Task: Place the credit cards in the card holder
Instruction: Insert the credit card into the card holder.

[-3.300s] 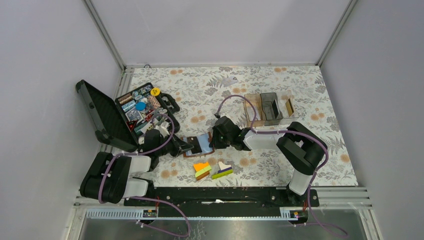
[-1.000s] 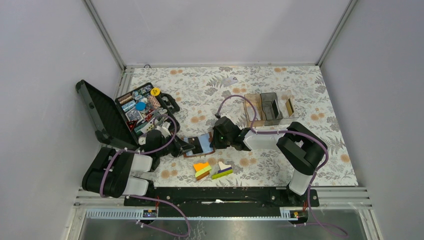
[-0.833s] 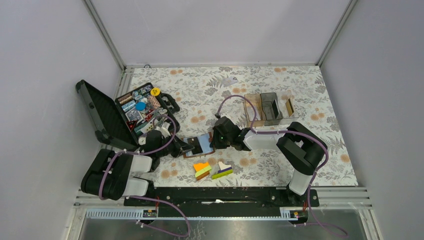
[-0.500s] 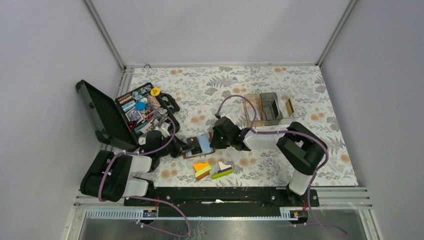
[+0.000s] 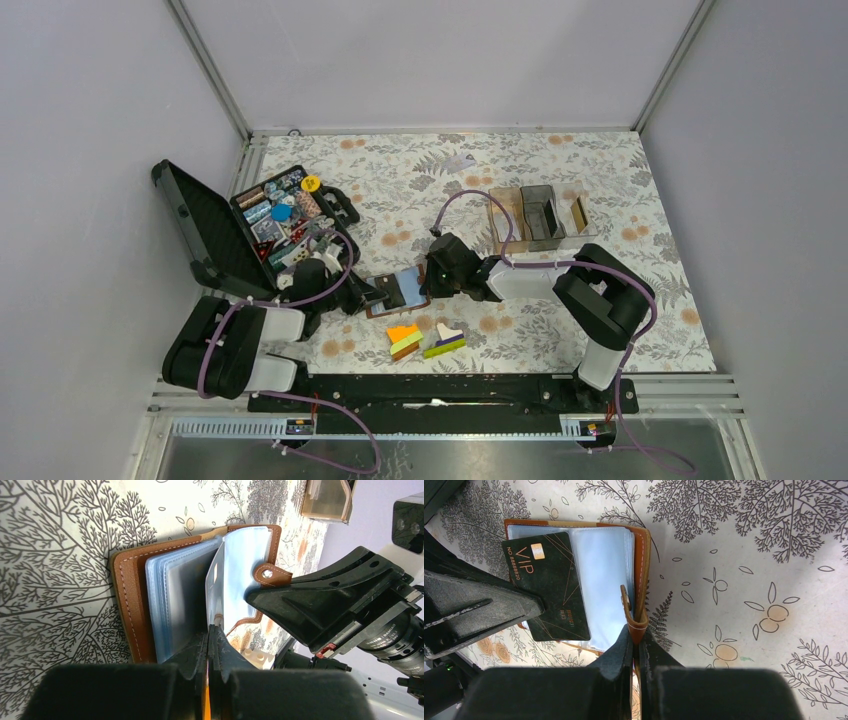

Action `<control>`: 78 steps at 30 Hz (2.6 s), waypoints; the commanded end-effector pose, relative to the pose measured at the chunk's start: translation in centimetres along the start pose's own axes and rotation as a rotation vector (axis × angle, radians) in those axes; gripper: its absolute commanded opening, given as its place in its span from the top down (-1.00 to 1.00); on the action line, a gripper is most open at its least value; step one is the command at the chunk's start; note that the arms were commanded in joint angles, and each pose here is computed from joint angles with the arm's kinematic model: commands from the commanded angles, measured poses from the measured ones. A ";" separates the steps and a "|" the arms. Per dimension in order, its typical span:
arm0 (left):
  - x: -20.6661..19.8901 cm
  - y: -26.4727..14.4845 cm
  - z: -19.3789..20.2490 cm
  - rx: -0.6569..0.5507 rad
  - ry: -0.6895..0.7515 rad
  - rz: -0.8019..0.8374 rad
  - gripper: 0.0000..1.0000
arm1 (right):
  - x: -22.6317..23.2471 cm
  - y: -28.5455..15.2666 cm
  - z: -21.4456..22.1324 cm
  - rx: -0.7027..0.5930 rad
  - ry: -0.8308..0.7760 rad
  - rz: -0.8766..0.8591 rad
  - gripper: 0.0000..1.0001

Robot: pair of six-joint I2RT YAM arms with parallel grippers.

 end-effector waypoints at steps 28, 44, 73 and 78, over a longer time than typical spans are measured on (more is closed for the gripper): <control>1.9 0.8 -0.2 0.014 -0.009 -0.172 1.00 | -1.6 -0.8 1.0 0.044 -0.027 0.109 1.00; 1.3 1.8 0.0 0.072 -0.031 -0.127 1.00 | -1.4 -0.7 0.8 0.047 -0.026 0.097 1.00; 0.8 1.1 -0.8 0.027 0.095 -0.291 0.14 | -1.3 -1.1 0.7 0.043 -0.031 0.094 1.00; -0.2 2.4 -0.1 0.055 0.118 -0.286 0.35 | -1.1 -1.1 0.6 0.043 -0.030 0.084 1.00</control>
Point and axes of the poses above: each gripper's point midway between its finger pads, its own y axis out along the fingers, its own x axis along the line the jaws close on, z = x × y, the point moved 7 cm from there along -y, back along the fingers, and after that the axes turned 15 degrees about -y, right-handed, at the moved point
